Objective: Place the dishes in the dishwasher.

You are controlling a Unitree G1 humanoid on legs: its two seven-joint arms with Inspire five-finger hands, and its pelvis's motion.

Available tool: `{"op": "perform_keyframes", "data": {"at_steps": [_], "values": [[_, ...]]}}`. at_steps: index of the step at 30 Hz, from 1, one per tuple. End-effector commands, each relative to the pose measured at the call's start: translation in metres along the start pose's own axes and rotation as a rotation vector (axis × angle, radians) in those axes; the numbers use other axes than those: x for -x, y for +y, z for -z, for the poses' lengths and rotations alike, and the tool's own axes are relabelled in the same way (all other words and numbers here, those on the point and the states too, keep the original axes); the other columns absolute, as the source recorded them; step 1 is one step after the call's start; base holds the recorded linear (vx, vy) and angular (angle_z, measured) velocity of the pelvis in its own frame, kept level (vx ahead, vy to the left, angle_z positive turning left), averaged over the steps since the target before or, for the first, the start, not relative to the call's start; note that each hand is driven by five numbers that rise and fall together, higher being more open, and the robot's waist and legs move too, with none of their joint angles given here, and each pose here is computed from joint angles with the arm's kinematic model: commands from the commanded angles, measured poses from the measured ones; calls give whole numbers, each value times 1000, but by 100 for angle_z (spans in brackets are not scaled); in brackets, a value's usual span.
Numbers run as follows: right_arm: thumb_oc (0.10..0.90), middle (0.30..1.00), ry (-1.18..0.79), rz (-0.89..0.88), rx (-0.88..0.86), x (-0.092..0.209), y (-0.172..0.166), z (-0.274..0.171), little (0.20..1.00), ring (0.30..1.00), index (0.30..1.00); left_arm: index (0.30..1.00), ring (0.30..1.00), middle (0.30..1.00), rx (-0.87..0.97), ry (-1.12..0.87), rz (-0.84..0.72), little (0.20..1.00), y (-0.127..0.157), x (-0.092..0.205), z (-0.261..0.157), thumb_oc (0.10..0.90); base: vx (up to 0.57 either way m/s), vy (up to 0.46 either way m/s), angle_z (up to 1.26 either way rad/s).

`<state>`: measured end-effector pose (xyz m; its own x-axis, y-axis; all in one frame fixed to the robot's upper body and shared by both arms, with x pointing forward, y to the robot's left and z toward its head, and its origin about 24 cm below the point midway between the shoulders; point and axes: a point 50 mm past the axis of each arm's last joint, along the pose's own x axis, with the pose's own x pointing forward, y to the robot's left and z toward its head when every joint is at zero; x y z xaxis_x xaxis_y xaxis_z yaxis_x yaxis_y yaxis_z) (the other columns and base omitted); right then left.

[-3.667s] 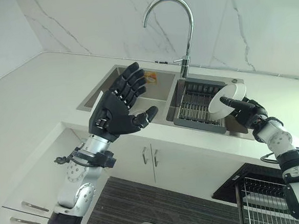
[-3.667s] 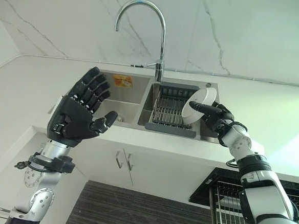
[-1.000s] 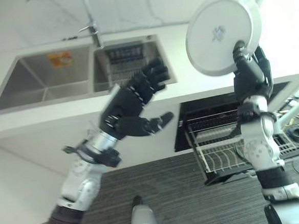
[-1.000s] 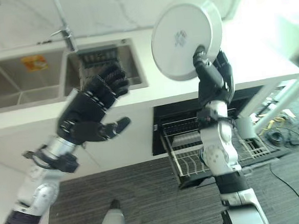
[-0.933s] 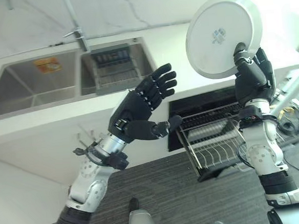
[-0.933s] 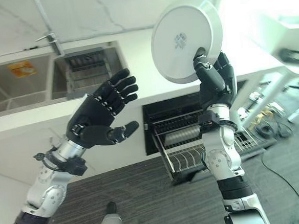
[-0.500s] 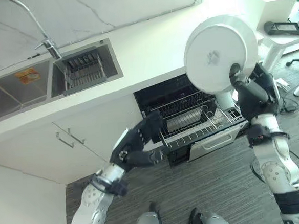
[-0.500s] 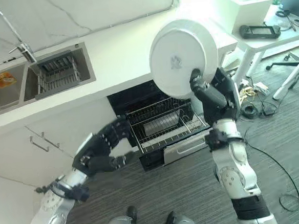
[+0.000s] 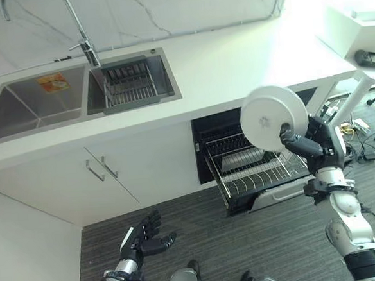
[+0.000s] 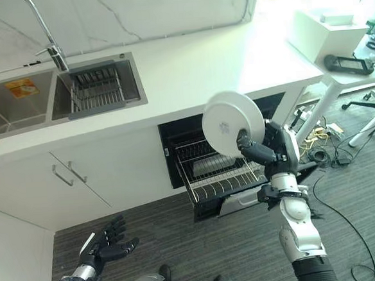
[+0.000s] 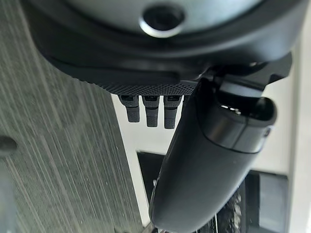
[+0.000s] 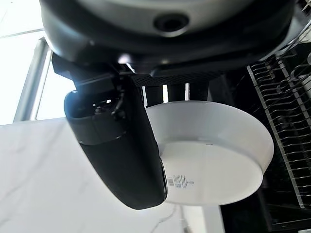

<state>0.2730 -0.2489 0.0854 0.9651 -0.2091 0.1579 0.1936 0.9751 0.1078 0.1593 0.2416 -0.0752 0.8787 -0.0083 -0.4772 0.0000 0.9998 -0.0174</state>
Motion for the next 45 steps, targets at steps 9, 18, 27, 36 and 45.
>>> {"op": "perform_keyframes", "data": {"at_steps": [9,18,27,36,45], "values": [[400,300,-375,15,193,-18,-1,-57,300,300,300,900,900,900,-33,-150,-45,900,15,-14,-36,800,68,-195,14],[400,300,-251,46,398,-12,-26,-41,300,300,300,900,900,900,187,-46,-157,900,16,1,5,800,79,-294,43],[400,300,-130,90,480,-25,-51,-26,300,300,300,900,900,900,270,137,-210,900,12,16,54,800,3,-52,49],[400,300,-38,66,598,-30,-51,-5,300,300,300,900,900,900,290,167,-288,900,28,19,58,800,41,35,5],[400,300,-7,129,872,-47,-46,5,300,300,300,900,900,900,271,173,-295,900,36,20,56,800,2,-8,3]]}}
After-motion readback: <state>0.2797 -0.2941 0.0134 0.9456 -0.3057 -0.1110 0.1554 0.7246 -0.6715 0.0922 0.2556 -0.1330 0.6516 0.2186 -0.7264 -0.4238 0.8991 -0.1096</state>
